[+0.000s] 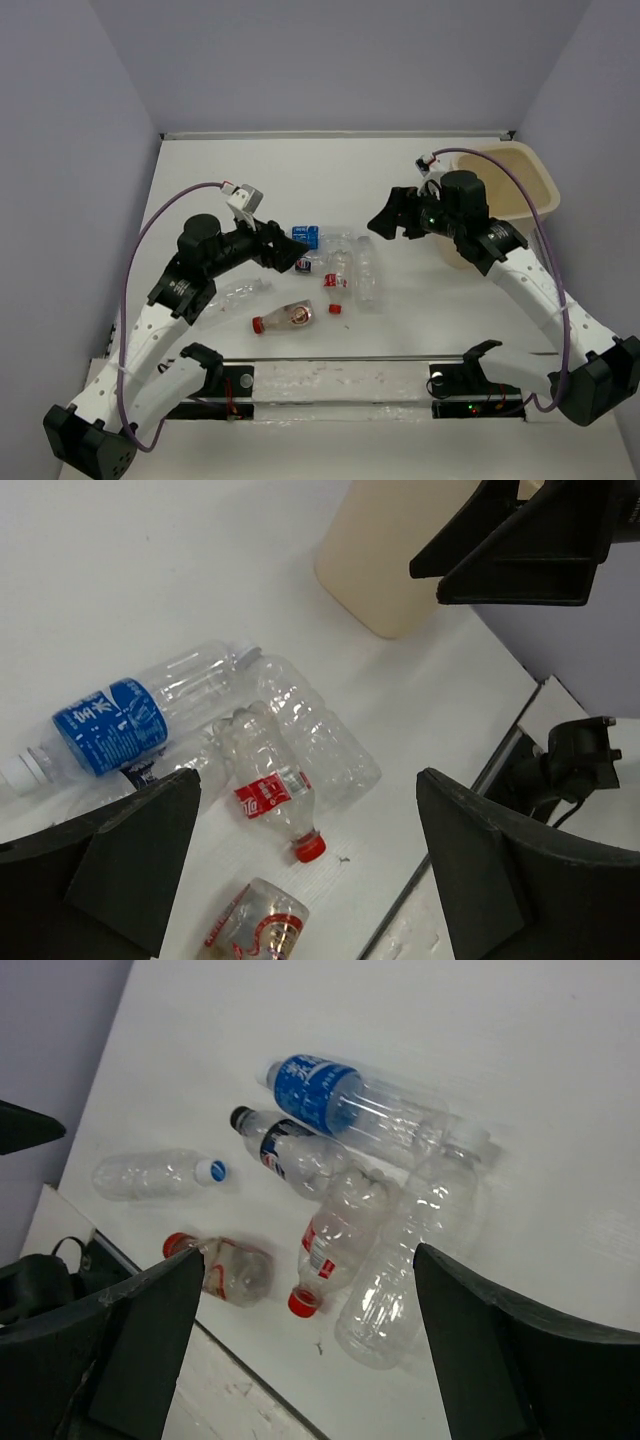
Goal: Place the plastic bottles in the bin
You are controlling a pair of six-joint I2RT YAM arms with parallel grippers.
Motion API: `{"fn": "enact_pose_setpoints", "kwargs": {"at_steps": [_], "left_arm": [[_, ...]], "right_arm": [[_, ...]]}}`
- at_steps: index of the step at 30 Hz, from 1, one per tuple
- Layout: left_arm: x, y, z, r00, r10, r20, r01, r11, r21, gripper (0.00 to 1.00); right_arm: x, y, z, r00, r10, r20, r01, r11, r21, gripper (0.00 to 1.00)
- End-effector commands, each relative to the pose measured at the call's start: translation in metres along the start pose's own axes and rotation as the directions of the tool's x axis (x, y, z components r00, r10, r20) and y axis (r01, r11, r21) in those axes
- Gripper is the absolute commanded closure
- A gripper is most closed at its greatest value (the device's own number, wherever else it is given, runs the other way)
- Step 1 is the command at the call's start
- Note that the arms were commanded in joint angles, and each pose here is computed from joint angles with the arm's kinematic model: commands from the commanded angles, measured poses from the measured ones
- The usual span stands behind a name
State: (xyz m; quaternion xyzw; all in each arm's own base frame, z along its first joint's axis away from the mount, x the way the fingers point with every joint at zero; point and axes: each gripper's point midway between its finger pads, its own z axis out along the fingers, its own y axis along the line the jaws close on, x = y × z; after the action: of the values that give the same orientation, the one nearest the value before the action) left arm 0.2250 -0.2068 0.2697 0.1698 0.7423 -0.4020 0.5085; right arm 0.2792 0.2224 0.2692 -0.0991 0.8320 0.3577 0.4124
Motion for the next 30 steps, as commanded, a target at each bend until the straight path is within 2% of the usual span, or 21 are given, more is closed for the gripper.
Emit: {"fn": "enact_pose_setpoints", "kwargs": {"at_steps": [1,2,3,6,11,15,17,21,30], "left_arm": [[0.02,-0.018,-0.003,0.984,-0.071,-0.164,0.084,0.994,0.073,0.01],[0.02,-0.017,-0.001,0.982,-0.074,-0.172,0.087,0.994,0.069,0.01],[0.037,-0.016,0.001,0.961,-0.111,-0.252,0.132,0.989,0.069,0.01],[0.064,-0.009,0.0,0.918,-0.165,-0.36,0.188,0.982,0.032,0.01],[0.088,0.008,-0.006,0.886,-0.196,-0.421,0.18,0.981,-0.077,0.01],[0.114,0.018,-0.007,0.834,-0.212,-0.509,0.153,0.976,-0.156,0.01],[0.125,0.018,-0.007,0.812,-0.202,-0.548,0.128,0.977,-0.171,0.01],[0.14,0.04,-0.006,0.78,-0.176,-0.6,-0.002,0.959,-0.283,0.01],[0.165,0.036,-0.008,0.699,-0.12,-0.705,-0.128,0.949,-0.288,0.01]], "right_arm": [[0.012,-0.026,0.0,0.999,-0.004,0.032,0.0,0.993,0.117,0.09],[0.017,-0.031,0.003,1.0,0.002,0.022,-0.005,0.991,0.131,0.09],[0.019,-0.033,0.006,1.0,0.003,0.02,-0.006,0.991,0.135,0.09],[0.03,-0.05,0.019,1.0,0.024,0.003,-0.024,0.983,0.181,0.08],[0.044,-0.071,0.046,0.998,0.044,-0.041,-0.034,0.973,0.229,0.05],[0.056,-0.08,0.073,0.994,0.084,-0.071,-0.066,0.974,0.217,0.04],[0.068,-0.083,0.087,0.987,0.113,-0.11,-0.09,0.976,0.199,0.04],[0.083,-0.083,0.107,0.979,0.136,-0.154,-0.11,0.98,0.167,0.04],[0.123,-0.108,0.121,0.955,0.174,-0.239,-0.121,0.967,0.223,0.07]]}}
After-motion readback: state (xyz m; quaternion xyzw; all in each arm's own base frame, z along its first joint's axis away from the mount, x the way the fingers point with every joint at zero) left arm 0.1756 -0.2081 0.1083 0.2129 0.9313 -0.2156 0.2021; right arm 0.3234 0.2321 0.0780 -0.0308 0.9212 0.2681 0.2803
